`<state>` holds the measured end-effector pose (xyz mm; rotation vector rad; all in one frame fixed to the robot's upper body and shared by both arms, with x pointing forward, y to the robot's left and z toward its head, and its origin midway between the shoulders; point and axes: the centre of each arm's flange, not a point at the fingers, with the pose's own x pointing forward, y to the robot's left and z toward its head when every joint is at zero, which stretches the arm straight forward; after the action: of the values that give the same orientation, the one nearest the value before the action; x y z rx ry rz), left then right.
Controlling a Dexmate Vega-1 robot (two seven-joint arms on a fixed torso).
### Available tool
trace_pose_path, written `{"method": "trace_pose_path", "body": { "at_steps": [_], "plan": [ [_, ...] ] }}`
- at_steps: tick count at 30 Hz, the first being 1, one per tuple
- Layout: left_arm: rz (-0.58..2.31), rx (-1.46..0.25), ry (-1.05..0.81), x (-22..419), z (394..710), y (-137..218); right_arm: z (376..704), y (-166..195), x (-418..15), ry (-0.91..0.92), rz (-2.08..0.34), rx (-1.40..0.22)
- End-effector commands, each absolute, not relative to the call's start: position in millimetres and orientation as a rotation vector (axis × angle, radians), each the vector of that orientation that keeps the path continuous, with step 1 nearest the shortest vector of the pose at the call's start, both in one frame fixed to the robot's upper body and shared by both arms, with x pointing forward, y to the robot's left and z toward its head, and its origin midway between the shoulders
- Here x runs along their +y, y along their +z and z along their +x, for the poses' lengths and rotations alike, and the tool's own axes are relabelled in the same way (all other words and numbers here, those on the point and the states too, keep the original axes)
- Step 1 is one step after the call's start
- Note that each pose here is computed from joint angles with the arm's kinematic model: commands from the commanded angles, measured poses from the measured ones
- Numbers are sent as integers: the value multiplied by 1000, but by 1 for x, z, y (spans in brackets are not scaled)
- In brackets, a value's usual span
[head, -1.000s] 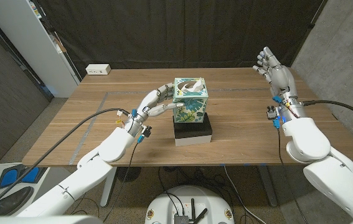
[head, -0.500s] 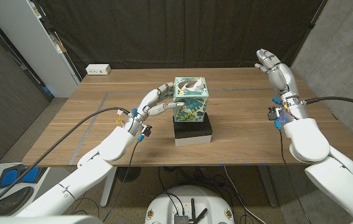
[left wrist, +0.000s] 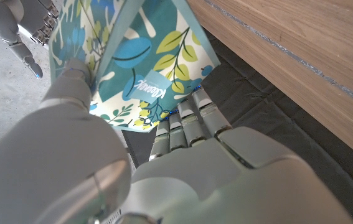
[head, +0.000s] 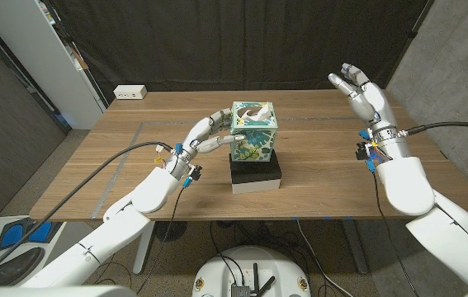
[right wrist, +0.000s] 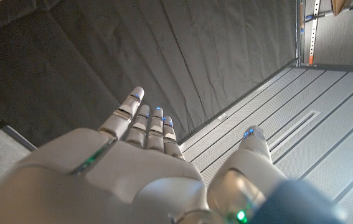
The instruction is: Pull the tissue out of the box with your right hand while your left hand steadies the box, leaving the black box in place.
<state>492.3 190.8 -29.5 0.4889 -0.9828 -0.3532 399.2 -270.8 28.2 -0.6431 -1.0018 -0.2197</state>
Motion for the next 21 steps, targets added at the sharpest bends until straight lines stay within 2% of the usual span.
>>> {"method": "trace_pose_path", "body": {
  "at_steps": [1,10,21],
  "plan": [
    [487,-975,-352,190,491,-32,396,34,-267,-266,-755,-1022],
    [494,-970,-352,189,491,-32,388,37,-265,-368,-888,-1022],
    [463,-996,-355,187,493,-33,384,41,-263,-370,-942,-1002]
  ]
}}
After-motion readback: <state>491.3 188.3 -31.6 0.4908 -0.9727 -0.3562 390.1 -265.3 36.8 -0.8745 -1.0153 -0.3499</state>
